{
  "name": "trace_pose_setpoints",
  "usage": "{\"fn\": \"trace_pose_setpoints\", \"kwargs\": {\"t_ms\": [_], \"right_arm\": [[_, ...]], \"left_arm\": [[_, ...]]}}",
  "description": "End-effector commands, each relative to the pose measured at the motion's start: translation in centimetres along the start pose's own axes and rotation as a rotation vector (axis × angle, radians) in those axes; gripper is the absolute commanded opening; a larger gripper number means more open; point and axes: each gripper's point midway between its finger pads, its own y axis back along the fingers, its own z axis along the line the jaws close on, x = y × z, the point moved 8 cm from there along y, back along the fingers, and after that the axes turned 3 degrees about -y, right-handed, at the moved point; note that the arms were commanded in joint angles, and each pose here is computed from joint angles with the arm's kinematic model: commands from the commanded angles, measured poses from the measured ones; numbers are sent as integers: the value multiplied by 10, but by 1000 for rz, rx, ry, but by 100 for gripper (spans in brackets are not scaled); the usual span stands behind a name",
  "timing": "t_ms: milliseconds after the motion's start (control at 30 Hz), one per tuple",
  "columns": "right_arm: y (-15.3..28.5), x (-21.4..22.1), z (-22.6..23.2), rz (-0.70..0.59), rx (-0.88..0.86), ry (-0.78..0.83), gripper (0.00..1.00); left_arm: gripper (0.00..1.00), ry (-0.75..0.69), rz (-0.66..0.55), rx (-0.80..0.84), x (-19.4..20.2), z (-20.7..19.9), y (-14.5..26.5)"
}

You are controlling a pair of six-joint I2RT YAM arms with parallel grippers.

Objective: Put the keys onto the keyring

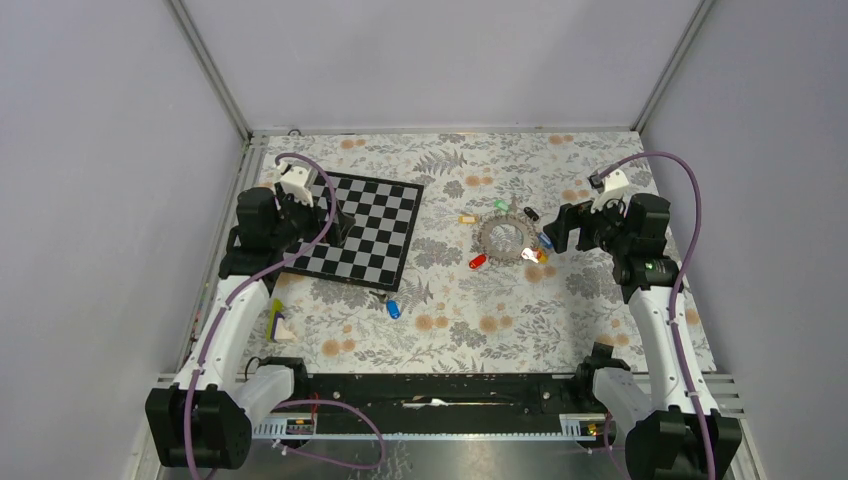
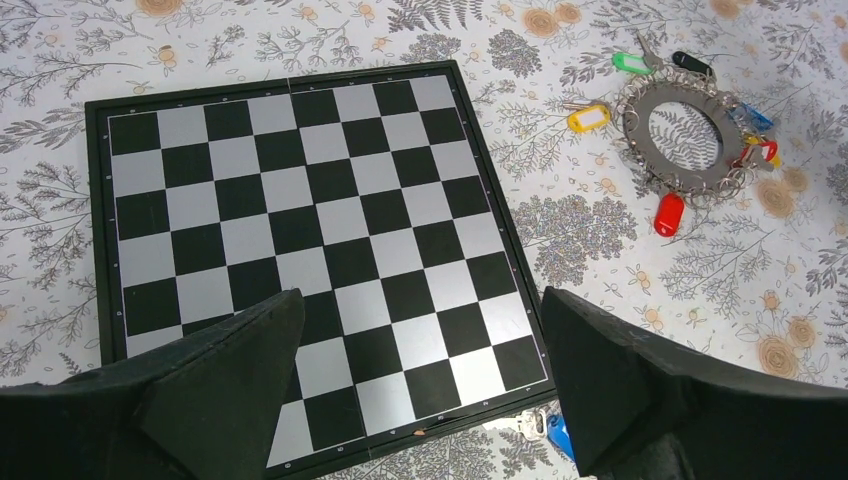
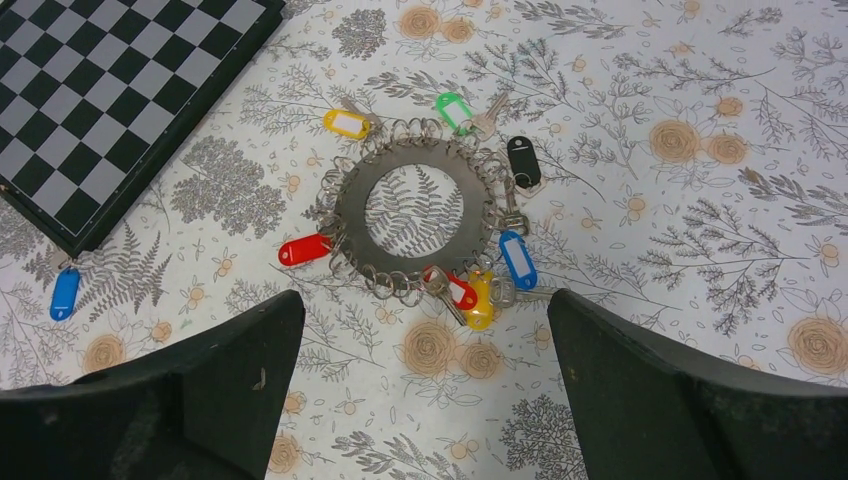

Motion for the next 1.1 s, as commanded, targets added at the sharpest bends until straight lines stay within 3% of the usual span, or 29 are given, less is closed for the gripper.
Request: {"fn": "trace_pose_setpoints", "kwargs": {"t_ms": [0,600,1067], "right_arm": [[4,-5,-2,-25,15,33,100],[1,1,-1,-10,-16,40,100],[-6,3,-2,38,-66,34,100]], "left_arm": [[99,-36,-37,-15,-4,4,1],[99,-37,-33,-45,0,10,2],[99,-48,45,-36,7,8,-10]]}}
